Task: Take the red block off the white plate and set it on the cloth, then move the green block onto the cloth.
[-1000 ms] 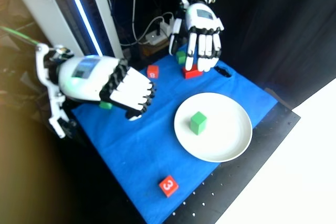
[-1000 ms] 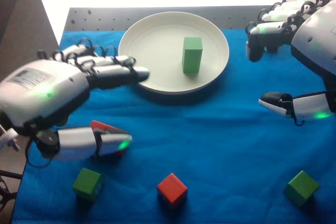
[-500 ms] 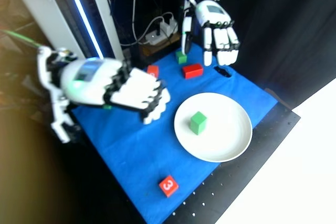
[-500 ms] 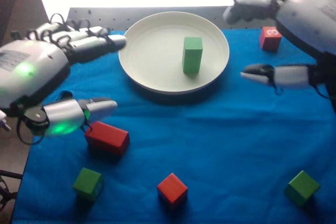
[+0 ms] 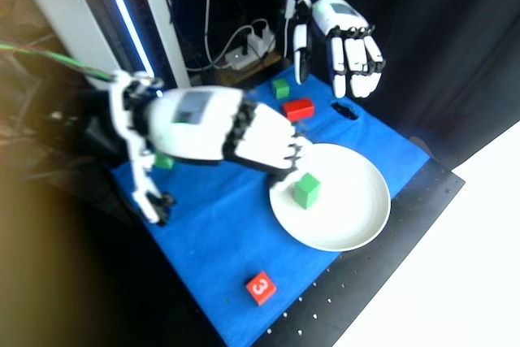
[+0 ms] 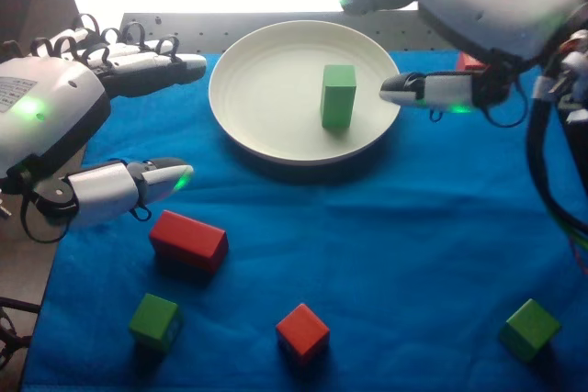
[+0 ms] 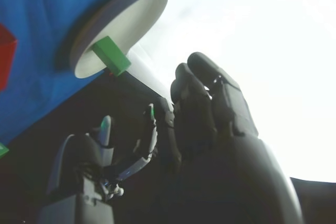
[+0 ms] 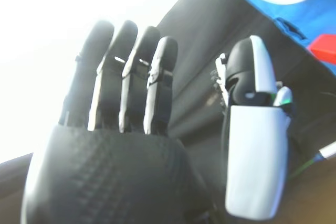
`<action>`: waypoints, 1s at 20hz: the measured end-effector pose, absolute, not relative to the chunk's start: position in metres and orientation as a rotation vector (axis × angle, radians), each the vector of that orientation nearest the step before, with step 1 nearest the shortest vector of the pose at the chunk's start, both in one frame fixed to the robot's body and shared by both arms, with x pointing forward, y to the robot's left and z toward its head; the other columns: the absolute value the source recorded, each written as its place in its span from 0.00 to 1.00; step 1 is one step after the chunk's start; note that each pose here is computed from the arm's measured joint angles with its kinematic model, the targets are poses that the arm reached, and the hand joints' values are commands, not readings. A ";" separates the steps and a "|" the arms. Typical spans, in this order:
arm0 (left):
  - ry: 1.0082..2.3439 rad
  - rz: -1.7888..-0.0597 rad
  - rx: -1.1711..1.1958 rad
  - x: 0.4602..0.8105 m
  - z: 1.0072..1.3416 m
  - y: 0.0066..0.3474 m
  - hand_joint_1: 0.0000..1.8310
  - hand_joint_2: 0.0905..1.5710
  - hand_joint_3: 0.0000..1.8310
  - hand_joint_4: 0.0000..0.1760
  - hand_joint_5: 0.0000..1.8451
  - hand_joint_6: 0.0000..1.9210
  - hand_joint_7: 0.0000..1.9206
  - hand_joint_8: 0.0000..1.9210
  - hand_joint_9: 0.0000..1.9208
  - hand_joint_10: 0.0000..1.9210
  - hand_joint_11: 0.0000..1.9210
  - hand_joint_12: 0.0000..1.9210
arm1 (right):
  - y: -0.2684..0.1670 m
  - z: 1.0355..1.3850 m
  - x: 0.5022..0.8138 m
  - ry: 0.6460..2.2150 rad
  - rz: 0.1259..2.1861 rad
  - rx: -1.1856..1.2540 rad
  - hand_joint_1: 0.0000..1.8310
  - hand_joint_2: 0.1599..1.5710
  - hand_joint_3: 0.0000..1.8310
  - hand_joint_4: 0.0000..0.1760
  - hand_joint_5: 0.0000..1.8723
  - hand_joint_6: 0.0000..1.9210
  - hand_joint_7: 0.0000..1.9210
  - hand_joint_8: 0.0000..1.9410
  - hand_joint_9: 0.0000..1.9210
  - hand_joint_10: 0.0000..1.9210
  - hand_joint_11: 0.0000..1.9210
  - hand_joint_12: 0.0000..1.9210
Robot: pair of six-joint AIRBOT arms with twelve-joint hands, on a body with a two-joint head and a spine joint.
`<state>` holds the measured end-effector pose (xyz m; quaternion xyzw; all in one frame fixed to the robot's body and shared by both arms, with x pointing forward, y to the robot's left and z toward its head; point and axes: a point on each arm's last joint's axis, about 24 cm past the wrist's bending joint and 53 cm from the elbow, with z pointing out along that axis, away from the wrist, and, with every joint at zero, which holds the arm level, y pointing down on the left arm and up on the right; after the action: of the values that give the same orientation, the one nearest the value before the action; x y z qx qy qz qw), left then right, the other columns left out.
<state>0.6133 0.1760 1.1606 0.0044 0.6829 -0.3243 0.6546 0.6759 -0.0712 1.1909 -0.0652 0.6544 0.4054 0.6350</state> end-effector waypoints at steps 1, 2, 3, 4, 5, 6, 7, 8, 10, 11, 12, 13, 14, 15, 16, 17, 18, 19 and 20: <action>1.548 -0.738 0.010 0.613 1.161 0.175 0.38 0.67 0.00 0.77 0.27 0.00 0.21 0.00 0.23 0.00 0.07 0.49 | -0.067 1.185 0.681 1.514 0.924 -0.150 0.57 0.57 0.00 0.00 0.36 0.00 0.33 0.02 0.26 0.33 0.15 0.76; 1.546 -0.739 0.012 0.612 1.161 0.175 0.38 0.67 0.00 0.66 0.27 0.00 0.21 0.00 0.23 0.00 0.07 0.49 | -0.063 1.182 0.685 1.523 0.923 -0.150 0.57 0.57 0.00 0.00 0.37 0.00 0.33 0.01 0.26 0.35 0.15 0.78; 1.544 -0.741 0.016 0.612 1.162 0.174 0.40 0.67 0.00 0.55 0.28 0.01 0.21 0.00 0.24 0.00 0.07 0.49 | -0.060 1.177 0.691 1.538 0.919 -0.145 0.57 0.57 0.00 0.00 0.36 0.00 0.34 0.01 0.26 0.35 0.13 0.77; 1.542 -0.741 0.013 0.612 1.163 0.175 0.41 0.67 0.00 0.46 0.28 0.01 0.21 0.00 0.24 0.00 0.08 0.49 | -0.057 1.174 0.694 1.547 0.919 -0.139 0.58 0.57 0.00 0.00 0.36 0.00 0.36 0.01 0.28 0.30 0.14 0.72; 1.541 -0.740 0.008 0.612 1.163 0.175 0.41 0.67 0.00 0.47 0.28 0.00 0.21 0.00 0.24 0.00 0.09 0.47 | -0.054 1.169 0.698 1.562 0.918 -0.137 0.57 0.57 0.00 0.00 0.36 0.00 0.37 0.00 0.30 0.24 0.14 0.69; 1.540 -0.740 0.009 0.612 1.163 0.175 0.41 0.67 0.00 0.43 0.28 0.00 0.22 0.00 0.25 0.01 0.10 0.47 | -0.049 1.161 0.701 1.587 0.915 -0.139 0.55 0.56 0.00 0.00 0.35 0.00 0.37 0.00 0.30 0.23 0.14 0.69; 1.539 -0.740 0.011 0.612 1.163 0.175 0.40 0.67 0.00 0.45 0.29 0.00 0.22 0.00 0.25 0.01 0.10 0.47 | -0.044 1.153 0.704 1.608 0.913 -0.137 0.55 0.56 0.00 0.00 0.33 0.00 0.37 0.00 0.30 0.22 0.12 0.69; 1.537 -0.741 0.011 0.612 1.164 0.175 0.40 0.67 0.00 0.46 0.30 0.01 0.22 0.00 0.25 0.00 0.10 0.47 | -0.042 1.147 0.707 1.627 0.912 -0.129 0.53 0.56 0.00 0.00 0.32 0.00 0.35 0.00 0.29 0.19 0.11 0.68; 1.536 -0.741 0.011 0.612 1.164 0.175 0.42 0.67 0.00 0.46 0.29 0.00 0.22 0.00 0.25 0.00 0.10 0.47 | -0.038 1.136 0.710 1.661 0.904 -0.132 0.50 0.56 0.00 0.00 0.31 0.00 0.31 0.00 0.27 0.14 0.06 0.71; 1.535 -0.741 0.012 0.612 1.164 0.175 0.42 0.67 0.00 0.55 0.29 0.00 0.22 0.00 0.25 0.00 0.10 0.48 | -0.036 1.132 0.712 1.674 0.902 -0.133 0.48 0.56 0.00 0.00 0.31 0.00 0.29 0.00 0.25 0.12 0.03 0.71; 1.535 -0.741 0.013 0.612 1.164 0.175 0.43 0.67 0.00 0.56 0.29 0.00 0.22 0.00 0.25 0.00 0.09 0.48 | -0.034 1.128 0.713 1.686 0.899 -0.134 0.48 0.55 0.00 0.00 0.31 0.00 0.29 0.00 0.24 0.11 0.01 0.71; 1.535 -0.743 0.012 0.612 1.164 0.174 0.43 0.67 0.00 0.48 0.29 0.00 0.22 0.00 0.24 0.00 0.09 0.48 | -0.033 1.126 0.715 1.694 0.894 -0.135 0.46 0.54 0.00 0.00 0.32 0.00 0.30 0.00 0.25 0.08 0.00 0.71; 1.534 -0.745 0.017 0.611 1.164 0.173 0.42 0.68 0.00 0.46 0.28 0.00 0.22 0.00 0.24 0.00 0.09 0.48 | -0.033 1.122 0.718 1.704 0.887 -0.132 0.46 0.53 0.00 0.00 0.32 0.00 0.31 0.00 0.28 0.10 0.01 0.78; 1.534 -0.745 0.017 0.611 1.164 0.173 0.42 0.68 0.00 0.49 0.28 0.00 0.22 0.00 0.24 0.00 0.09 0.48 | -0.032 1.117 0.720 1.719 0.881 -0.131 0.46 0.52 0.00 0.00 0.32 0.00 0.32 0.00 0.29 0.11 0.01 0.81; 1.534 -0.745 0.016 0.611 1.164 0.173 0.39 0.69 0.00 0.47 0.28 0.00 0.22 0.00 0.25 0.00 0.09 0.50 | -0.031 1.114 0.721 1.728 0.879 -0.130 0.48 0.53 0.00 0.00 0.33 0.00 0.32 0.00 0.28 0.15 0.01 0.84; 1.534 -0.745 0.016 0.611 1.164 0.174 0.38 0.69 0.00 0.52 0.27 0.00 0.22 0.00 0.24 0.00 0.08 0.50 | -0.030 1.109 0.722 1.743 0.875 -0.132 0.50 0.53 0.00 0.00 0.32 0.00 0.32 0.00 0.27 0.15 0.00 0.84; 1.534 -0.746 0.015 0.611 1.164 0.173 0.38 0.69 0.00 0.54 0.27 0.00 0.22 0.00 0.24 0.00 0.07 0.51 | -0.029 1.105 0.723 1.756 0.871 -0.132 0.50 0.54 0.00 0.00 0.32 0.00 0.31 0.00 0.28 0.15 0.01 0.82; 1.533 -0.748 0.019 0.610 1.165 0.172 0.38 0.69 0.00 0.50 0.27 0.00 0.22 0.00 0.24 0.00 0.07 0.52 | -0.028 1.103 0.723 1.763 0.870 -0.132 0.52 0.55 0.00 0.00 0.32 0.00 0.31 0.00 0.28 0.15 0.01 0.81; 1.532 -0.748 0.019 0.610 1.165 0.172 0.38 0.69 0.00 0.43 0.28 0.00 0.22 0.00 0.24 0.00 0.08 0.52 | -0.029 1.101 0.725 1.770 0.867 -0.126 0.55 0.56 0.00 0.00 0.33 0.00 0.32 0.00 0.29 0.15 0.03 0.80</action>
<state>0.6102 0.1724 1.1649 0.0084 0.6766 -0.3302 0.6581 0.7246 -0.0291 1.1012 -0.0534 0.7481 0.3663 0.5508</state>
